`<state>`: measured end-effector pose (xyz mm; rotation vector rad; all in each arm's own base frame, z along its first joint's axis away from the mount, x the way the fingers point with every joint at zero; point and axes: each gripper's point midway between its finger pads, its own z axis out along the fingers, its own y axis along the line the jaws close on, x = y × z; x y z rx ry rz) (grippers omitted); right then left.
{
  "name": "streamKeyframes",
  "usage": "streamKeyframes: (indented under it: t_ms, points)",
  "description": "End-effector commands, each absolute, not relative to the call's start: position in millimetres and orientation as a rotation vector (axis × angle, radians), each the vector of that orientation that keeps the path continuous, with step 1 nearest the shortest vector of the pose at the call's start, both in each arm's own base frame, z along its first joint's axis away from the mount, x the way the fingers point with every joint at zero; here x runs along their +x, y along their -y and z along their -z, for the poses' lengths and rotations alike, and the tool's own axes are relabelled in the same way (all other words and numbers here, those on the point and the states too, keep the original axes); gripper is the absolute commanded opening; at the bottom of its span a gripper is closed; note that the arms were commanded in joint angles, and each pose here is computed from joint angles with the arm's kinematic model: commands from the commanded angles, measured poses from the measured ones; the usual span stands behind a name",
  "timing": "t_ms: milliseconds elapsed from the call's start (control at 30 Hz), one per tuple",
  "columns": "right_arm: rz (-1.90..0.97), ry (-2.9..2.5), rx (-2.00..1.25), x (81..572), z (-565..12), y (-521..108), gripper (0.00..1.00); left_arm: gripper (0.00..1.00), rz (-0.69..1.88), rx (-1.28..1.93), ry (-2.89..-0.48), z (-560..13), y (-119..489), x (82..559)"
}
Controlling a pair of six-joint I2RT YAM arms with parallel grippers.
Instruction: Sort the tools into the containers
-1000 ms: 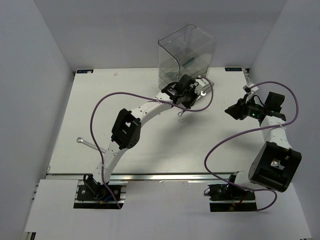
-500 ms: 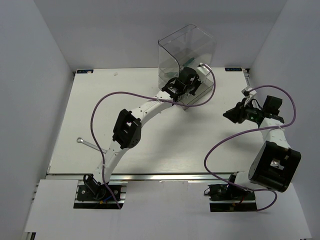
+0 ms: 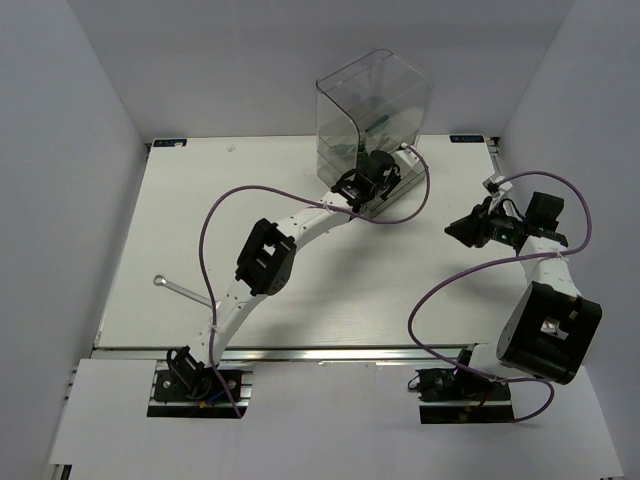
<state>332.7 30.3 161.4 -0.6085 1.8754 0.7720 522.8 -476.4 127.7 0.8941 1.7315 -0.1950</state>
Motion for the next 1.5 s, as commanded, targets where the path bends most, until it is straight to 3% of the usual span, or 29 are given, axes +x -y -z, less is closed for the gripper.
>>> streamKeyframes:
  t_ms: [0, 100, 300, 500, 600, 667, 733, 767, 800, 867, 967, 1067, 1100, 1133, 1200, 1233, 1333, 1400, 1433, 1467]
  points:
    - [-0.807, -1.849, -0.623, 328.9, -163.4, -34.0, 0.36, 0.00, 0.184, 0.806, -1.625, -185.6, 473.5, 535.5]
    - [-0.811, -1.843, -0.642, 327.1, -162.4, -35.0, 0.38, 0.04, 0.199, 0.807, -1.629, -185.7, 474.9, 533.7]
    - [-0.834, -1.841, -0.674, 321.0, -157.5, -39.1, 0.41, 0.39, 0.263, 0.805, -1.613, -203.0, 481.2, 525.3]
    - [-0.850, -1.831, -0.720, 319.3, -157.8, -45.3, 0.42, 0.54, 0.285, 0.810, -1.618, -216.8, 478.4, 514.4]
    - [-0.845, -1.826, -0.748, 318.7, -160.7, -48.9, 0.42, 0.57, 0.303, 0.790, -1.620, -227.3, 475.9, 509.3]
    - [-0.829, -1.817, -0.805, 315.4, -161.2, -54.5, 0.42, 0.53, 0.342, 0.783, -1.581, -257.7, 478.9, 498.4]
    - [-0.805, -1.794, -0.873, 314.4, -163.7, -59.4, 0.49, 0.43, 0.388, 0.798, -1.545, -284.3, 485.8, 480.1]
    - [-0.778, -1.750, -0.963, 312.9, -164.3, -67.8, 0.65, 0.28, 0.407, 0.800, -1.532, -297.4, 485.6, 472.8]
    - [-0.790, -1.739, -1.003, 307.0, -164.5, -74.8, 0.86, 0.19, 0.438, 0.783, -1.509, -325.3, 480.6, 459.6]
    - [-0.772, -1.666, -1.141, 299.9, -167.4, -95.6, 0.89, 0.02, 0.468, 0.771, -1.540, -338.8, 469.5, 442.6]
    - [-0.779, -1.606, -1.226, 295.9, -165.9, -125.6, 0.90, 0.02, 0.457, 0.680, -1.631, -355.6, 424.0, 412.4]
    - [-0.898, -1.622, -1.358, 279.9, -151.0, -168.8, 0.89, 0.43, 0.426, 0.543, -1.739, -357.7, 358.5, 379.8]
    - [-0.892, -1.616, -1.446, 273.1, -142.7, -182.4, 0.89, 0.67, 0.449, 0.464, -1.769, -361.7, 341.0, 371.1]
    - [-0.895, -1.657, -1.484, 266.0, -133.2, -194.7, 0.89, 0.74, 0.416, 0.415, -1.843, -345.9, 314.5, 366.7]
    - [-0.795, -1.603, -1.591, 258.3, -118.0, -233.7, 0.88, 0.83, 0.453, 0.274, -1.828, -379.4, 272.4, 347.2]
    - [-0.811, -1.625, -1.568, 253.4, -117.3, -247.9, 0.88, 0.93, 0.422, 0.228, -1.856, -379.0, 251.6, 342.3]
    - [-0.854, -1.665, -1.511, 250.0, -130.6, -309.6, 0.71, 0.96, 0.396, 0.113, -1.833, -400.7, 212.7, 318.4]
    - [-0.859, -1.748, -1.412, 282.5, -137.1, -331.1, 0.71, 0.97, 0.410, 0.044, -1.800, -411.9, 193.3, 303.4]
    - [-0.902, -1.673, -1.541, 246.2, -137.8, -376.0, 0.62, 0.98, 0.416, 0.025, -1.791, -413.8, 188.1, 298.9]
    - [-0.968, -1.820, -1.493, 242.6, -117.9, -391.4, 0.62, 0.98, 0.427, 0.008, -1.779, -417.1, 183.6, 294.4]
